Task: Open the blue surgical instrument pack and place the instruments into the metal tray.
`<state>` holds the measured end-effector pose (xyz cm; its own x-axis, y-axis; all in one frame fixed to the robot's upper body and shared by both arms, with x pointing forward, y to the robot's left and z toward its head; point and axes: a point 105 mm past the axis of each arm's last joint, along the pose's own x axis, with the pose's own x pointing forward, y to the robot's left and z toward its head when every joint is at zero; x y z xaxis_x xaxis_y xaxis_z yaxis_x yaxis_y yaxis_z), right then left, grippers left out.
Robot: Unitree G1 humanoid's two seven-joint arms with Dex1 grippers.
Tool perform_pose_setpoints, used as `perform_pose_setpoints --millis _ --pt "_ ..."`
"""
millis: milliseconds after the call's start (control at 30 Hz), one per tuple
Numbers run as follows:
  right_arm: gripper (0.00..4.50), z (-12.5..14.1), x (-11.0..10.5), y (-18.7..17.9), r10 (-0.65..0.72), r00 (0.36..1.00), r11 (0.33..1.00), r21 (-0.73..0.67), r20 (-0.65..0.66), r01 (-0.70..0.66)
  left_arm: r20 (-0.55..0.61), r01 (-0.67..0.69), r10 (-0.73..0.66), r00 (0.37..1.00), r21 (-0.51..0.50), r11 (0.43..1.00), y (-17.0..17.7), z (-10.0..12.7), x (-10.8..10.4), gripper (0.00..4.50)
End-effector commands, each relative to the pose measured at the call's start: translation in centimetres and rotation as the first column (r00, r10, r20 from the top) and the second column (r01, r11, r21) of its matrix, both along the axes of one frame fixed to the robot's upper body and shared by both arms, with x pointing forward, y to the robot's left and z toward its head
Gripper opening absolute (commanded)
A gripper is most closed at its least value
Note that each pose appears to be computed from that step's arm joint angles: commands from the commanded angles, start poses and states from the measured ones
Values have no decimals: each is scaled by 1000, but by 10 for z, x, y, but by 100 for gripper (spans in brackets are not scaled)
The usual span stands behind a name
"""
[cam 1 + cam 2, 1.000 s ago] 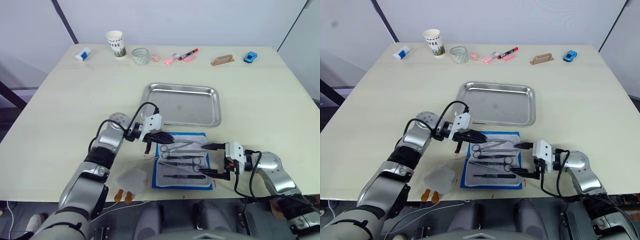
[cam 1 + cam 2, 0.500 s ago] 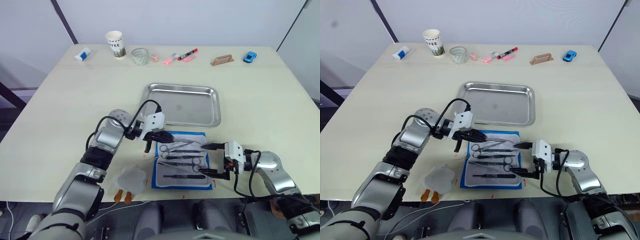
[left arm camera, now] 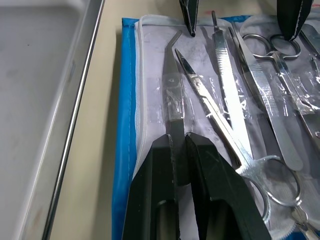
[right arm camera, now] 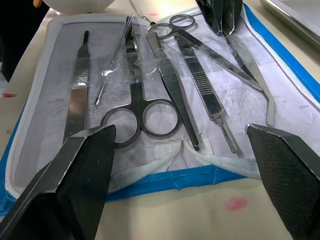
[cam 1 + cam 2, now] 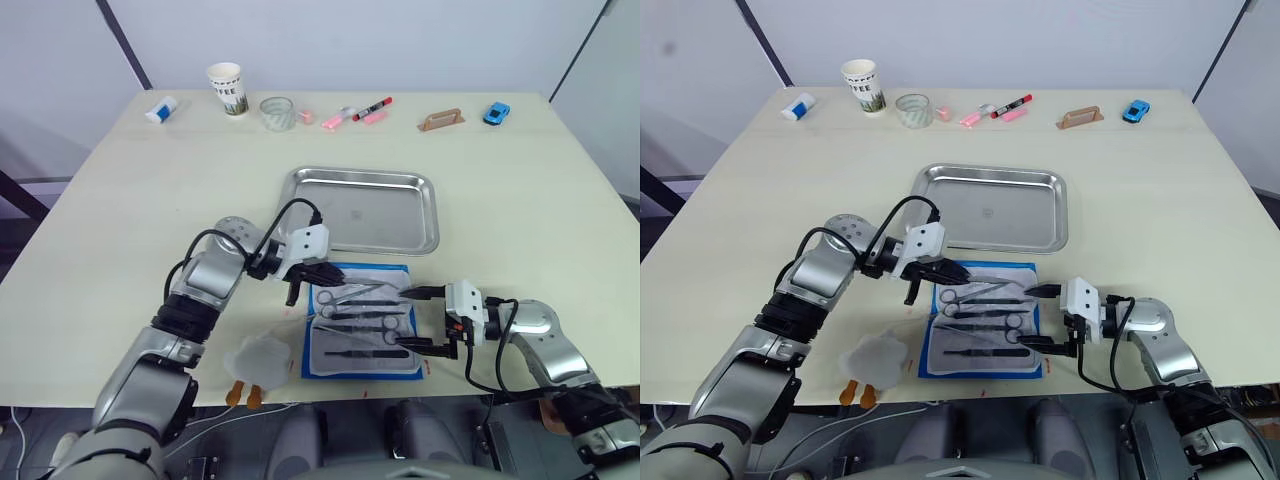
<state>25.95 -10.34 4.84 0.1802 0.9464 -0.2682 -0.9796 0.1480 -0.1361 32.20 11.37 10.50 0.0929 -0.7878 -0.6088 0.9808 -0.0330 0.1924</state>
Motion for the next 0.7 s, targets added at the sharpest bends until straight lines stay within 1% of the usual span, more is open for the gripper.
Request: perform_pose_setpoints --millis 33,400,700 --pt "450 -48 -11 -13 -72 987 983 -180 -145 45 11 12 -12 1000 -6 1000 6 9 -3 7" --pt "450 -50 -10 -14 -76 986 981 -189 -148 48 2 -4 4 1000 12 1000 17 13 -6 7" --pt "450 -51 -8 -13 -78 986 980 -194 -146 49 -3 -38 38 999 17 999 27 24 -10 7"
